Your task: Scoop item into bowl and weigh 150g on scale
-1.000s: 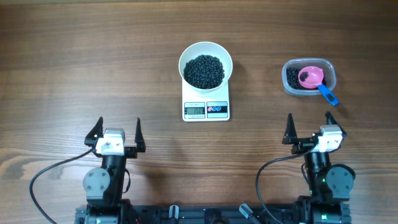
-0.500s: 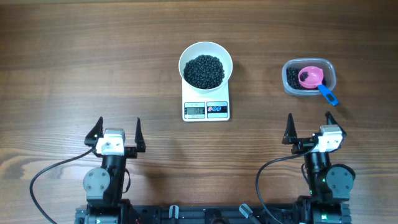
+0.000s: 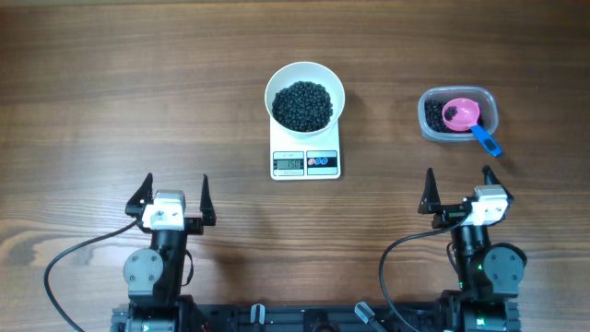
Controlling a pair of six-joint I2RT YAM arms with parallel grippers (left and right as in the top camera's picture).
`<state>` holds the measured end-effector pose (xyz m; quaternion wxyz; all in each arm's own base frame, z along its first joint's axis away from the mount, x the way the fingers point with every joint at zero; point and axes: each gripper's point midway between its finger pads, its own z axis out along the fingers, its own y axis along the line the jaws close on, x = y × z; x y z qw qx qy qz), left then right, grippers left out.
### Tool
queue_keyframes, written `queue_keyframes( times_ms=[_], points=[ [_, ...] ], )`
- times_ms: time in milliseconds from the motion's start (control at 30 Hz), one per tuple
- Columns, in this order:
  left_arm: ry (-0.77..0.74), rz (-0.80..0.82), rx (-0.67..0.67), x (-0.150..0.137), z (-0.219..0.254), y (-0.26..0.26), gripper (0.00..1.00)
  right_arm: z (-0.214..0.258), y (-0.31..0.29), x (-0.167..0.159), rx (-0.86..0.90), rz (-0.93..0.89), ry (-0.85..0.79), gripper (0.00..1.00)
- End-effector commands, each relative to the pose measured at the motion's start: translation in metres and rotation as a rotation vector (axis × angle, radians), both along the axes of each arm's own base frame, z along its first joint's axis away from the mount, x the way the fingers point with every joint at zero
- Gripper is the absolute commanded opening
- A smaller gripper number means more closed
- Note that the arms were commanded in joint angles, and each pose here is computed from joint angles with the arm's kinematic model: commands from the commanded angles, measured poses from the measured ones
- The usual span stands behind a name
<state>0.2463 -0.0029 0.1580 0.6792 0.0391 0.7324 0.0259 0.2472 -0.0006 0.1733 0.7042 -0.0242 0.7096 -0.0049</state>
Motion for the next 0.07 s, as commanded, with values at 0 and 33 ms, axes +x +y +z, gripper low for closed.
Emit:
queue_keyframes(
  times_ms=[0, 33],
  points=[
    [0.0, 0.016, 0.017, 0.0, -0.0017, 0.0034, 1.0, 0.003, 0.0019, -0.0007, 0.017, 0.009, -0.013, 1.0],
    [0.0, 0.016, 0.017, 0.0, -0.0017, 0.0035, 1.0, 0.0029, 0.0019, -0.0007, 0.017, 0.009, -0.013, 1.0]
  ],
)
